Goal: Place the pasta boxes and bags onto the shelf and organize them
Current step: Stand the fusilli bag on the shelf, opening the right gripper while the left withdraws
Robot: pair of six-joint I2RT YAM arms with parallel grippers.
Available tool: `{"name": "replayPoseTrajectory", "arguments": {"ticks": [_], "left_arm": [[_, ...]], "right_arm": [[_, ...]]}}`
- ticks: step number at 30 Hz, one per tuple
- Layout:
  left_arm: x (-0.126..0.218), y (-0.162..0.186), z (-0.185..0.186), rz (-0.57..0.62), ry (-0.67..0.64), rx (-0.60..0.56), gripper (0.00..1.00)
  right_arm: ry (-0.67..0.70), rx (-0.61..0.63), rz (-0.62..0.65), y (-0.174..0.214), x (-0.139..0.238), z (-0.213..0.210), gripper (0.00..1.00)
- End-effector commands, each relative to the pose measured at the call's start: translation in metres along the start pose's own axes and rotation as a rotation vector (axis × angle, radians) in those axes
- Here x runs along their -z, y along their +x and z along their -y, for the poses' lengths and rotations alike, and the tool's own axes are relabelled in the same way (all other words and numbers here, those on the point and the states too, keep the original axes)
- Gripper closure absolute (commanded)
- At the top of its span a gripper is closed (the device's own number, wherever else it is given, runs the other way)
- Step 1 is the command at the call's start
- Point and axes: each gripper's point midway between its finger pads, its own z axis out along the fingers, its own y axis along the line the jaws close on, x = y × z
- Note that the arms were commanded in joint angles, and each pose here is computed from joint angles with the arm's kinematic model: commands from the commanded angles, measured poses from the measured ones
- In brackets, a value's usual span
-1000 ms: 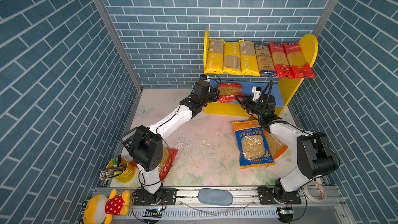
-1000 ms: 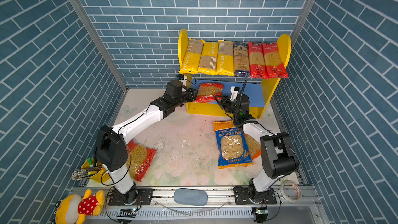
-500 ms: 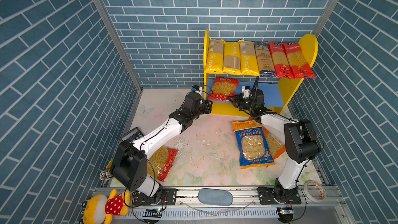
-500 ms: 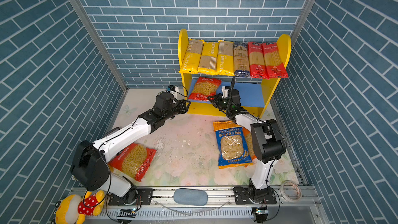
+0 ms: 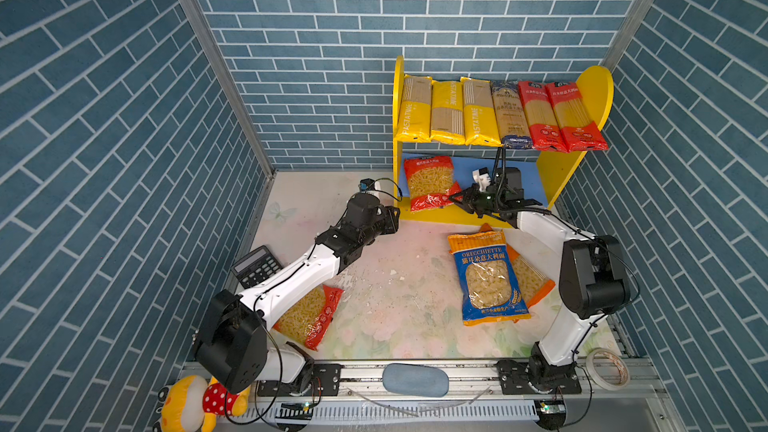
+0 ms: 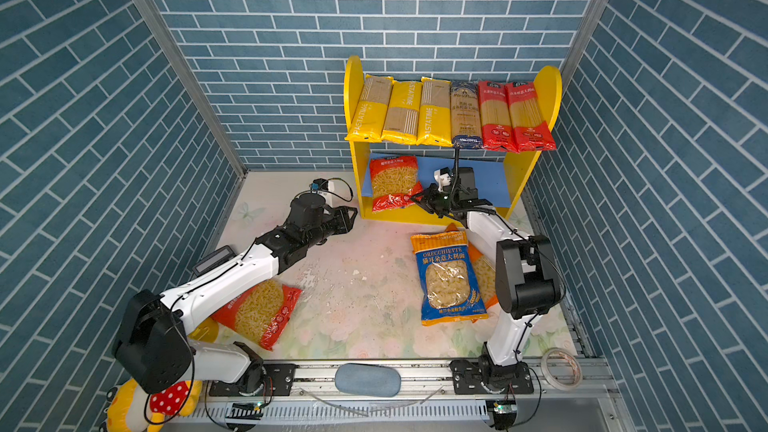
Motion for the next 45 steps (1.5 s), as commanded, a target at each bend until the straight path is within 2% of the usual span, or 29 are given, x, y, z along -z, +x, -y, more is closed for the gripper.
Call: {"name": "replayPoseTrajectory", "arguments": {"ticks": [1,8,13,23,24,26,28,31,41,45], "left_arm": [[0.010,0.000,-0.005,0.017,-0.017,-0.010,0.57],[0.009,0.017,-0.015,-0.011,-0.027,0.022,0.57],[0.008,0.023,-0.014,-0.023,-0.026,0.024,0.57],[0.015,0.029,-0.018,-0.025,-0.030,0.023,0.57],[0.015,0.030,-0.019,-0.027,-0.031,0.024,0.57],[0.016,0.031,-0.019,-0.028,-0.030,0.026,0.57],[0.017,0.031,-0.019,-0.027,-0.029,0.027,0.57],[0.019,0.031,-0.020,-0.026,-0.032,0.025,0.57],[0.019,0.034,-0.021,-0.030,-0.030,0.035,0.57],[0.019,0.036,-0.020,-0.031,-0.024,0.038,0.57]], "right_arm": [[-0.018,0.083,0.020,-0.016,0.007,-0.024,1.00],[-0.209,0.021,0.149,-0.039,-0.005,-0.062,1.00],[-0.194,0.004,0.157,-0.044,-0.025,-0.064,1.00],[-0.150,-0.059,0.109,-0.027,-0.038,-0.032,1.00],[-0.154,-0.056,0.108,-0.025,-0.036,-0.033,0.97],[-0.157,-0.049,0.109,-0.023,-0.032,-0.036,0.79],[-0.161,-0.044,0.105,-0.020,-0.028,-0.038,0.66],[-0.156,-0.048,0.108,-0.015,-0.022,-0.039,0.62],[-0.136,-0.109,0.188,-0.022,-0.016,-0.034,0.69],[-0.153,-0.141,0.218,-0.024,-0.017,-0.033,0.76]]}}
